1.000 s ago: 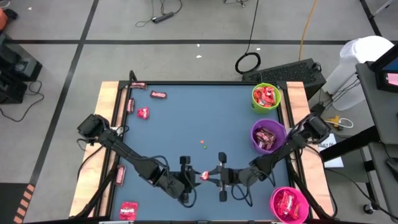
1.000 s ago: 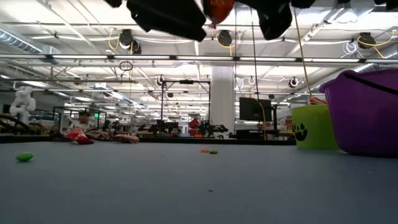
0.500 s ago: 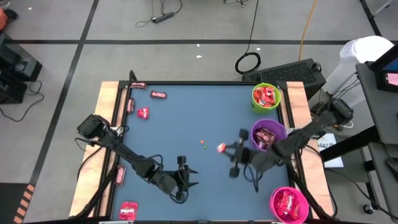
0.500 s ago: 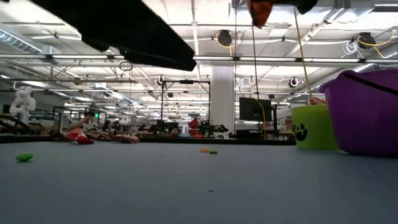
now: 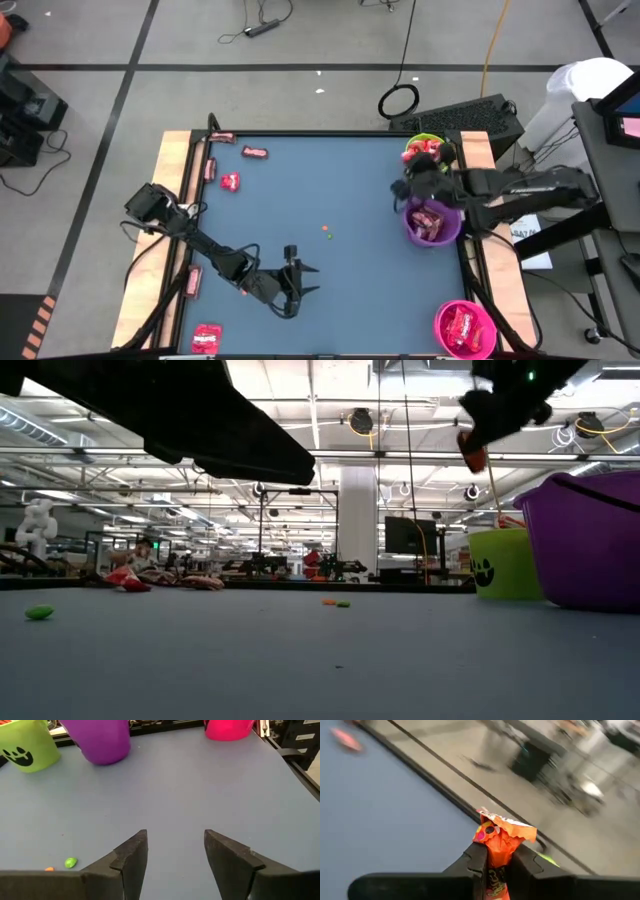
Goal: Organize candy in baskets
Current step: Put the orange chocolate bar into the green bucket
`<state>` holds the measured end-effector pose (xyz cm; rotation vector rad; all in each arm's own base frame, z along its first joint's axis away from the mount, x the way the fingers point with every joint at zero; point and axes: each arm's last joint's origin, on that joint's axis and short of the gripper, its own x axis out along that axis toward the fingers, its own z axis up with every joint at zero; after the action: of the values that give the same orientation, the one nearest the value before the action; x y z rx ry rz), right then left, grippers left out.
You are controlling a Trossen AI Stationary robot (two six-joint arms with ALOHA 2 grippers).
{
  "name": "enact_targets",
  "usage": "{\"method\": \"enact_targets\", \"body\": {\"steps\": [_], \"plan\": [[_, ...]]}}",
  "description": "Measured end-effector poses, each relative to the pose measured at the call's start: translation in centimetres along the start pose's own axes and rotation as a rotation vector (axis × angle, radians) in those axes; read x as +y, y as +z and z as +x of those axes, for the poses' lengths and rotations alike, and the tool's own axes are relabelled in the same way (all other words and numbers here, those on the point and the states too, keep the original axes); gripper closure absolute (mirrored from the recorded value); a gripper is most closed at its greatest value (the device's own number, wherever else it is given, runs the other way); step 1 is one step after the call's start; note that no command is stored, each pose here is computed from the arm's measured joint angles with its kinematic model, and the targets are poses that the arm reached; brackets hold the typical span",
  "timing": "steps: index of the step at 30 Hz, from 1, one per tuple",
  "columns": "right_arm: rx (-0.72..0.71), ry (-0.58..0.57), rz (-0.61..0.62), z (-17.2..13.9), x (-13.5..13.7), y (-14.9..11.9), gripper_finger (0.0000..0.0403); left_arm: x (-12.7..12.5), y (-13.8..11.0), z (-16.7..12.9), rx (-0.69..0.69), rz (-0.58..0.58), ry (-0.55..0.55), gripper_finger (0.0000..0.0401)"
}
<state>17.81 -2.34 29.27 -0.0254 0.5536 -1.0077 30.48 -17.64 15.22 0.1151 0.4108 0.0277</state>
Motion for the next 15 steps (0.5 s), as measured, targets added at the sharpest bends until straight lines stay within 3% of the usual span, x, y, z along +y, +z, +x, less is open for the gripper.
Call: {"method": "enact_targets", "body": {"steps": [4,15], "plan": [[0.137,-0.124,0.018,1.7,-2.3,-0.8,0.0364,0.0,0.0,0.0,0.000,0.001,0.000,0.0199],[0.387,-0.263,0.067,6.2,-5.2,-1.7,0.0364,0.0,0.0,0.0,0.001,0.002,0.000,0.0199]]}}
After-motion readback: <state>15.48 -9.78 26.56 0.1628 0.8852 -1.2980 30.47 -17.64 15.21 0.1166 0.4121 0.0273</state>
